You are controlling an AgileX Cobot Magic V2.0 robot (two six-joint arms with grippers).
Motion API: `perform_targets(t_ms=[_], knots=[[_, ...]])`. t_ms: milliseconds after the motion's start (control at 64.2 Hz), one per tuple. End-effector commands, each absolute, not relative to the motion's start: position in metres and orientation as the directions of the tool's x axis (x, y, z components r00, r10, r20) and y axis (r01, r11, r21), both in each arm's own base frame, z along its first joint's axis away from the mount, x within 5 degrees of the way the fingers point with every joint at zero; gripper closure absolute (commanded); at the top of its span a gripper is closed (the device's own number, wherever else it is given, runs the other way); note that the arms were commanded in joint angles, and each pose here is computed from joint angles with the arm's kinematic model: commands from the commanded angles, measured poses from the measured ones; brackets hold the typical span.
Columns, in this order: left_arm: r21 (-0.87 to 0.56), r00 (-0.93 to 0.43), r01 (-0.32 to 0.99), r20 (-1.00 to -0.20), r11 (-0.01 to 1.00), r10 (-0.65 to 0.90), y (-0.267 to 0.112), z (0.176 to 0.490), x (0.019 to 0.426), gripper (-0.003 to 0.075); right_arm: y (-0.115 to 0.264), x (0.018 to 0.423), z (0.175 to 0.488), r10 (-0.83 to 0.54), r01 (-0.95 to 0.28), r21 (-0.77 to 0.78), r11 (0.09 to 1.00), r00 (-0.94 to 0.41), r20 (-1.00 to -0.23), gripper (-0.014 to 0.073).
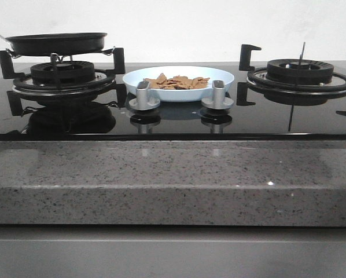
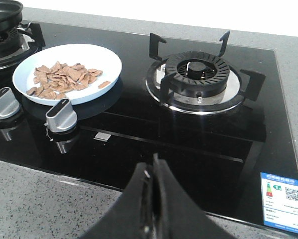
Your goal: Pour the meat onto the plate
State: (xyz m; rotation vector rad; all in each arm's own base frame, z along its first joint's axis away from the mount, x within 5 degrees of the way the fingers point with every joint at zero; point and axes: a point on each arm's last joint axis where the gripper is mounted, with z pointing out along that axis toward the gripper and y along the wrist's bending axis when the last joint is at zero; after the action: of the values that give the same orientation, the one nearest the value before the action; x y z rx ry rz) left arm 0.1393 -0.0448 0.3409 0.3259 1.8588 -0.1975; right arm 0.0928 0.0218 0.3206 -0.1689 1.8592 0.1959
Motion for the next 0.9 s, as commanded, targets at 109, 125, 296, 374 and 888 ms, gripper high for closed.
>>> perform_targets(t_ms=[109, 125, 296, 374, 888], knots=[[0.045, -0.09, 0.312, -0.993, 0.949, 0.077, -0.037, 0.333, 0.115, 0.0741, 0.022, 0.094, 0.335, -0.013, -0.219, 0.03, 0.975, -0.194, -0.981, 0.0653], [0.045, -0.076, 0.312, -0.995, 0.949, 0.072, -0.036, 0.331, 0.111, 0.0741, 0.022, 0.094, 0.335, -0.013, -0.219, 0.03, 0.975, -0.194, -0.981, 0.0653], [0.048, -0.025, 0.254, -0.998, 0.966, 0.057, -0.022, 0.291, 0.083, 0.0741, 0.022, 0.094, 0.335, -0.013, -0.219, 0.03, 0.975, -0.194, -0.981, 0.0653], [0.048, -0.005, 0.2, -0.999, 0.979, 0.05, -0.015, 0.277, 0.073, 0.0741, 0.022, 0.094, 0.335, -0.013, -0.219, 0.03, 0.975, -0.194, -0.981, 0.0653], [0.053, -0.007, 0.054, -0.999, 0.997, 0.053, -0.003, 0.214, 0.052, 0.0741, 0.022, 0.094, 0.335, -0.013, -0.219, 0.03, 0.975, -0.195, -0.981, 0.0653]])
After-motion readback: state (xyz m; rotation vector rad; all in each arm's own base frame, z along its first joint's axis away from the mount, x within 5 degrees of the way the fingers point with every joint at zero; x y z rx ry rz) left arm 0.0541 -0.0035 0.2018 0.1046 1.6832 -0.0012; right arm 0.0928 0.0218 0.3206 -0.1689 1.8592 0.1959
